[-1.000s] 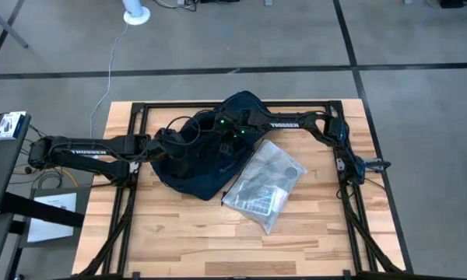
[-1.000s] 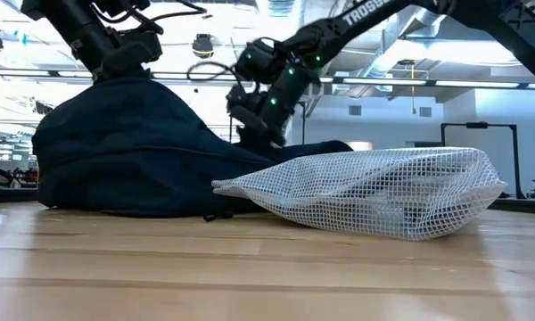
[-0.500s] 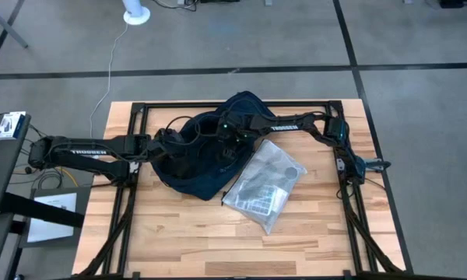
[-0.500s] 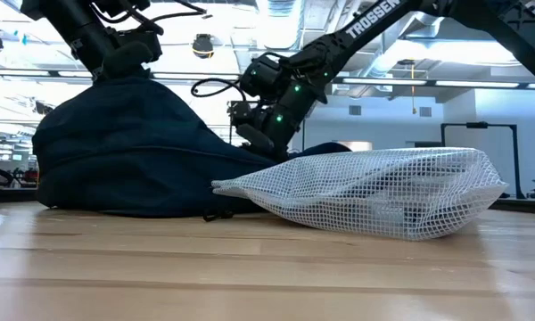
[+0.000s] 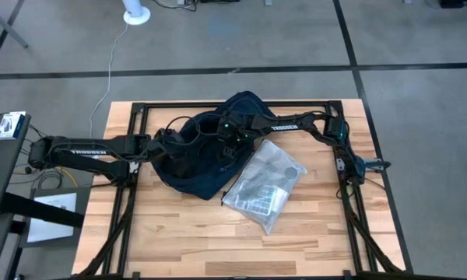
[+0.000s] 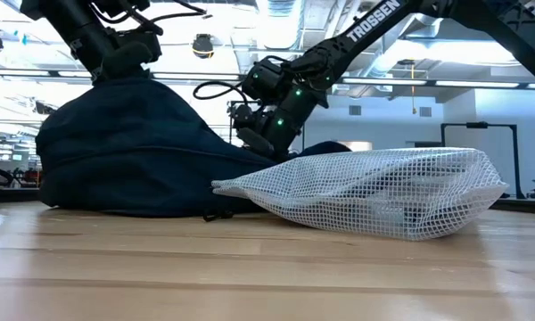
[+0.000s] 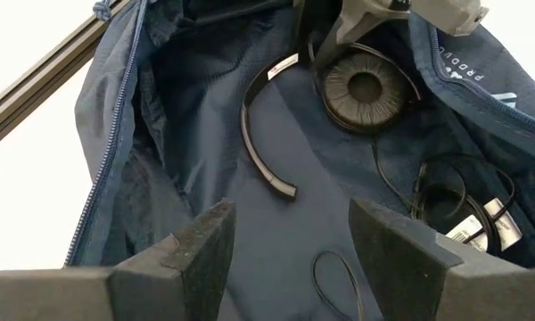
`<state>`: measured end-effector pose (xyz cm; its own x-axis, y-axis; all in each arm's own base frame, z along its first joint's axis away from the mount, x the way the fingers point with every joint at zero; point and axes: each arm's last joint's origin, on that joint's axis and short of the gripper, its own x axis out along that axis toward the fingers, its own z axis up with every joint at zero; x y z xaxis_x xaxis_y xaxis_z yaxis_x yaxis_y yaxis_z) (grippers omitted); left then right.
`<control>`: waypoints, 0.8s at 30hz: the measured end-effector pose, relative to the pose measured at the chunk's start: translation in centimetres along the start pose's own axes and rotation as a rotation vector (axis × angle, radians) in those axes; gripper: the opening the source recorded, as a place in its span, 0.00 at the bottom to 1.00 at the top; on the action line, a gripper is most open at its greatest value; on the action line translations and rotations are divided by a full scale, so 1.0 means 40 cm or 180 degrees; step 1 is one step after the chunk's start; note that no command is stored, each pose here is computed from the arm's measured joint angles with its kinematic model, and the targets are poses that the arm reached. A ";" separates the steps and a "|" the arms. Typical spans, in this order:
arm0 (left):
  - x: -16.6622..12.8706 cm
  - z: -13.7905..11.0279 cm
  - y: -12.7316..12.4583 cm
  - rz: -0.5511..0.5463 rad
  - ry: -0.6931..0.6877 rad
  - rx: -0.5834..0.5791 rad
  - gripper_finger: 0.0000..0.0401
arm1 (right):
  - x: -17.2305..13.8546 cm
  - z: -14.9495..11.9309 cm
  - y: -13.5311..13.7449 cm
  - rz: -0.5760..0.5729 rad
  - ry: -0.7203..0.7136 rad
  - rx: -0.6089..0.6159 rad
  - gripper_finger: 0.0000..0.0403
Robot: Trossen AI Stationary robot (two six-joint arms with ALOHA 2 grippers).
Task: Unpack backpack
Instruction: Remove the black headphones from the dark blue backpack
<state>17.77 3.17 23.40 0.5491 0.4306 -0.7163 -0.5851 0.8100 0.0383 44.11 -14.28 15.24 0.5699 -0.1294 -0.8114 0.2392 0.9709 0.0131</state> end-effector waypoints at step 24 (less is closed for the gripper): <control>0.000 0.000 0.000 -0.0001 -0.0002 -0.0012 0.52 | 0.000 0.008 0.002 -0.0094 -0.0083 -0.0694 0.37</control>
<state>17.77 3.17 23.40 0.5495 0.4306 -0.7159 -0.5873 0.8086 0.0355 44.37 -14.25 15.42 0.5861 -0.1610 -0.7941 0.0821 0.9868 -0.1395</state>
